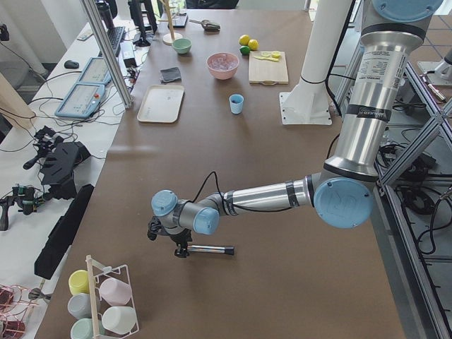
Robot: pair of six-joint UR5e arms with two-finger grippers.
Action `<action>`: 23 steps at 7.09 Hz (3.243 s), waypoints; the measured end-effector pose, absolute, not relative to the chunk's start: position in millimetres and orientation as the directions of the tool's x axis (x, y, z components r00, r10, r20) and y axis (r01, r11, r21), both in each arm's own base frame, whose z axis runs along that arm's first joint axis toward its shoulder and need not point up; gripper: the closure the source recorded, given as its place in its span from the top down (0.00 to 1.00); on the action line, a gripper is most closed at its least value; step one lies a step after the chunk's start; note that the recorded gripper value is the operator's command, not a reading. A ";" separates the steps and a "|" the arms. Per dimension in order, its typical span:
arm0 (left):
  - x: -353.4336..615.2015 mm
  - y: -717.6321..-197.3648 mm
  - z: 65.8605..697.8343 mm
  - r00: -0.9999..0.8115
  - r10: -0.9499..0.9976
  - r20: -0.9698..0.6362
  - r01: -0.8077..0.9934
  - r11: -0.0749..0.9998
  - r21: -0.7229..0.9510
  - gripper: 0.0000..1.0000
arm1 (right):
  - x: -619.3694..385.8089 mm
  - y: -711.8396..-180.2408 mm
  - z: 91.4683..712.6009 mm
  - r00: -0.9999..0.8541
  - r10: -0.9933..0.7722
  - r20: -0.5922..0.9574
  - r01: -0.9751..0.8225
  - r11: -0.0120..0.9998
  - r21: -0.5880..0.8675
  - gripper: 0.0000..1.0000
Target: Mash ice and strawberries in cup
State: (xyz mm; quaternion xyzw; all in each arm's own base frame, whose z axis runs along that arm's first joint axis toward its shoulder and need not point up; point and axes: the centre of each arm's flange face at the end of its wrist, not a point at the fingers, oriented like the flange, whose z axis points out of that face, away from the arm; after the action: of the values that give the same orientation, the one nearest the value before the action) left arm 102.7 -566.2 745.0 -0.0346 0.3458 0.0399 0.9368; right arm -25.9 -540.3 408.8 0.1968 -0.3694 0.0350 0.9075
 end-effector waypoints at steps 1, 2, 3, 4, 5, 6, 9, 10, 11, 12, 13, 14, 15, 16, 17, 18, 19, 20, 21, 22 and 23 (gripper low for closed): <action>103.0 -567.1 745.6 0.758 0.051 -0.651 -0.099 0.994 -0.038 0.61 | -25.6 -539.1 408.5 0.725 -0.084 0.684 -0.208 0.919 0.334 1.00; 103.2 -567.4 746.3 0.758 0.050 -0.650 -0.100 0.994 -0.039 0.59 | -25.5 -538.7 407.9 0.725 -0.087 0.683 -0.209 0.917 0.339 1.00; 103.7 -567.8 746.1 0.758 0.051 -0.650 -0.100 0.994 -0.039 0.54 | -25.4 -538.4 407.6 0.725 -0.090 0.683 -0.209 0.916 0.342 1.00; 103.9 -568.1 745.8 0.758 0.051 -0.650 -0.100 0.994 -0.039 0.52 | -25.3 -538.2 407.7 0.725 -0.091 0.683 -0.209 0.916 0.343 1.00; 103.9 -568.2 745.7 0.758 0.051 -0.650 -0.100 0.994 -0.039 0.43 | -25.2 -537.8 408.1 0.725 -0.090 0.683 -0.209 0.916 0.343 1.00; 103.5 -567.8 747.0 0.758 0.048 -0.650 -0.099 0.994 -0.042 0.19 | -25.1 -536.8 408.0 0.725 -0.091 0.683 -0.209 0.916 0.344 1.00; 103.0 -567.6 748.9 0.760 0.039 -0.649 -0.094 0.994 -0.050 0.00 | -23.7 -534.4 404.7 0.726 -0.094 0.682 -0.211 0.912 0.351 1.00; 102.4 -570.0 746.2 0.760 0.037 -0.649 -0.091 0.995 -0.049 0.00 | -23.6 -534.1 404.5 0.726 -0.094 0.681 -0.212 0.912 0.352 1.00; 98.4 -578.0 737.1 0.759 0.031 -0.651 -0.081 0.996 -0.047 0.00 | -23.2 -534.0 404.4 0.726 -0.094 0.681 -0.212 0.912 0.352 1.00; 87.6 -591.4 718.6 0.755 0.020 -0.655 -0.058 0.998 -0.037 0.00 | -23.0 -534.0 404.4 0.726 -0.095 0.681 -0.212 0.912 0.353 1.00; 76.3 -604.8 695.0 0.751 0.016 -0.660 -0.034 0.999 -0.015 0.00 | -23.0 -533.6 403.4 0.726 -0.097 0.681 -0.211 0.911 0.355 1.00; 71.5 -622.0 664.8 0.745 0.027 -0.666 -0.017 1.000 0.022 0.00 | -23.0 -533.2 402.4 0.726 -0.099 0.681 -0.210 0.910 0.356 1.00; 69.1 -646.1 625.4 0.739 0.050 -0.672 -0.001 0.997 0.073 0.00 | -23.2 -533.0 401.6 0.724 -0.100 0.682 -0.210 0.910 0.357 1.00; 67.6 -667.8 580.9 0.731 0.086 -0.677 0.011 0.990 0.137 0.00 | -23.3 -530.7 401.8 0.722 -0.102 0.685 -0.209 0.911 0.355 1.00; 66.3 -683.1 533.1 0.721 0.127 -0.681 0.026 0.977 0.210 0.00 | -23.0 -527.5 403.9 0.721 -0.100 0.686 -0.207 0.913 0.351 1.00; 68.9 -690.4 484.8 0.708 0.177 -0.683 0.039 0.957 0.288 0.00 | -22.9 -526.5 405.9 0.720 -0.099 0.687 -0.206 0.915 0.347 1.00; 77.4 -690.4 440.1 0.690 0.226 -0.687 0.053 0.932 0.360 0.00 | -23.2 -526.5 406.8 0.719 -0.098 0.688 -0.205 0.916 0.345 1.00; 92.1 -685.8 398.2 0.666 0.268 -0.696 0.074 0.905 0.419 0.00 | -23.3 -526.9 408.3 0.719 -0.095 0.689 -0.205 0.917 0.341 1.00; 113.1 -679.1 363.5 0.634 0.312 -0.708 0.093 0.878 0.470 0.00 | -23.8 -528.0 411.6 0.720 -0.090 0.689 -0.205 0.920 0.335 1.00; 143.0 -671.7 332.9 0.595 0.356 -0.721 0.116 0.849 0.515 0.00 | -24.7 -529.7 416.8 0.721 -0.083 0.688 -0.203 0.924 0.325 1.00; 178.7 -661.9 306.9 0.556 0.394 -0.732 0.149 0.819 0.554 0.00 | -25.8 -531.8 423.0 0.722 -0.074 0.688 -0.202 0.928 0.313 1.00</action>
State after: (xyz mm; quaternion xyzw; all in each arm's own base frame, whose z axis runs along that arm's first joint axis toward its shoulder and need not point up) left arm 178.7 -661.9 306.9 0.2914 0.4655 0.0736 0.8325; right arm -25.8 -531.8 423.0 0.1863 -0.3711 0.0352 0.9090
